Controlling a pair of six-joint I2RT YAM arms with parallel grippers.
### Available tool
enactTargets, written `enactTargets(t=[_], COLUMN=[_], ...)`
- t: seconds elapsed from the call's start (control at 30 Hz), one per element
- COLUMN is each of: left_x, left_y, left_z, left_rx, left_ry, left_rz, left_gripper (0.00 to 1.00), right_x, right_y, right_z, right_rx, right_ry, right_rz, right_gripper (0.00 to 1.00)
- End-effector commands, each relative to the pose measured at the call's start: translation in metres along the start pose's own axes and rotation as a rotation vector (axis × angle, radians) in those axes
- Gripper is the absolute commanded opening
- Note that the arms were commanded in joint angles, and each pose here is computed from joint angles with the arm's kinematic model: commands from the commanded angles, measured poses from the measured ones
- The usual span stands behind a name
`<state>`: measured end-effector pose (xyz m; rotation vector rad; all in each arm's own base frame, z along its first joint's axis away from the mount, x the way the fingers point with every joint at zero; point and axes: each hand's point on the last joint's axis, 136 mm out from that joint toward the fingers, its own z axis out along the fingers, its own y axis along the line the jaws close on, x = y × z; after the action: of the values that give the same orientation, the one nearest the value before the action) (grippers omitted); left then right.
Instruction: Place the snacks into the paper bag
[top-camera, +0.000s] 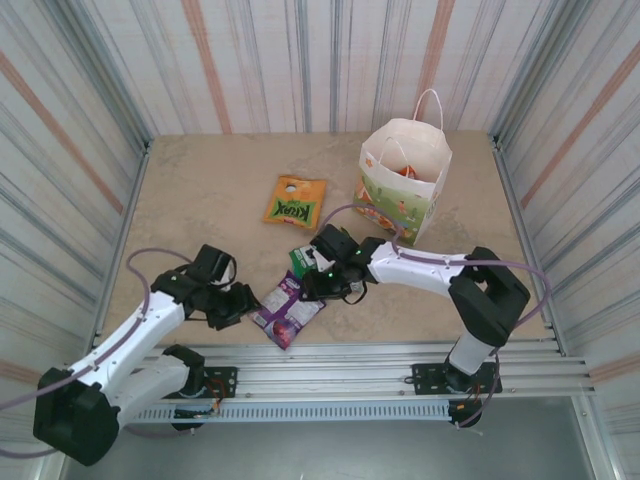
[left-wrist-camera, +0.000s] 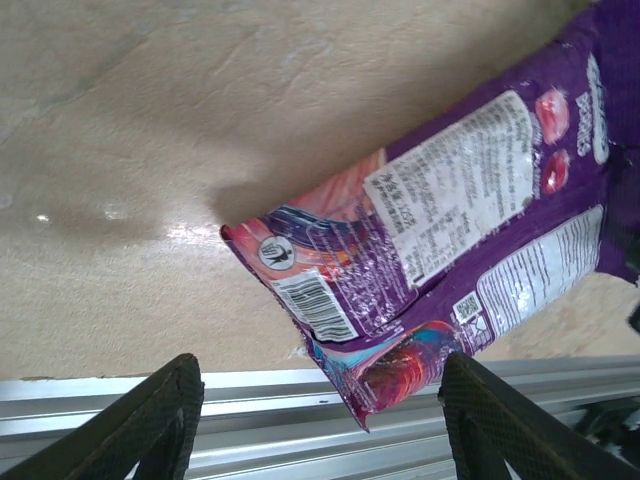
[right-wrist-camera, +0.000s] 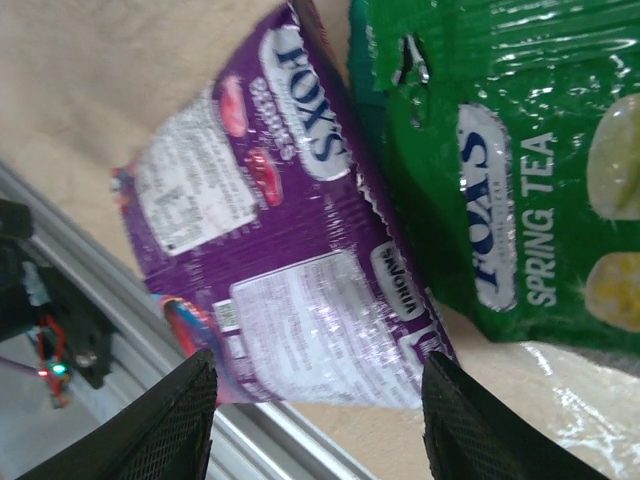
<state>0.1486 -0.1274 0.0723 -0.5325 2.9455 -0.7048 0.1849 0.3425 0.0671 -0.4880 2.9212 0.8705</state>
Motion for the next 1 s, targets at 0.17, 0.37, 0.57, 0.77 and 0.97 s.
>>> enactTargets(t=[0.17, 0.37, 0.57, 0.77, 0.97], left_x=[0.01, 0.007, -0.002, -0.009, -0.013], left_y=[0.002, 0.004, -0.004, -0.015, -0.027], left_z=[0.024, 0.038, 0.048, 0.047, 0.042], left_rx=[0.128, 0.145, 0.185, 0.234, 0.281], left_ry=[0.085, 0.086, 0.079, 0.063, 0.048], left_rz=[-0.129, -0.137, -0.133, -0.104, -0.087], left_gripper=[0.65, 0.64, 0.56, 0.4, 0.23], right_x=[0.005, 0.006, 0.006, 0.005, 0.001], right_y=[-0.008, -0.011, -0.011, -0.011, -0.008], right_z=[0.015, 0.023, 0.027, 0.031, 0.029], right_rx=[0.017, 0.021, 0.007, -0.007, -0.025], right_ry=[0.06, 0.076, 0.084, 0.082, 0.056], right_rz=[-0.031, -0.024, -0.019, -0.005, 0.004], right_gripper=[0.42, 0.4, 0.4, 0.4, 0.4])
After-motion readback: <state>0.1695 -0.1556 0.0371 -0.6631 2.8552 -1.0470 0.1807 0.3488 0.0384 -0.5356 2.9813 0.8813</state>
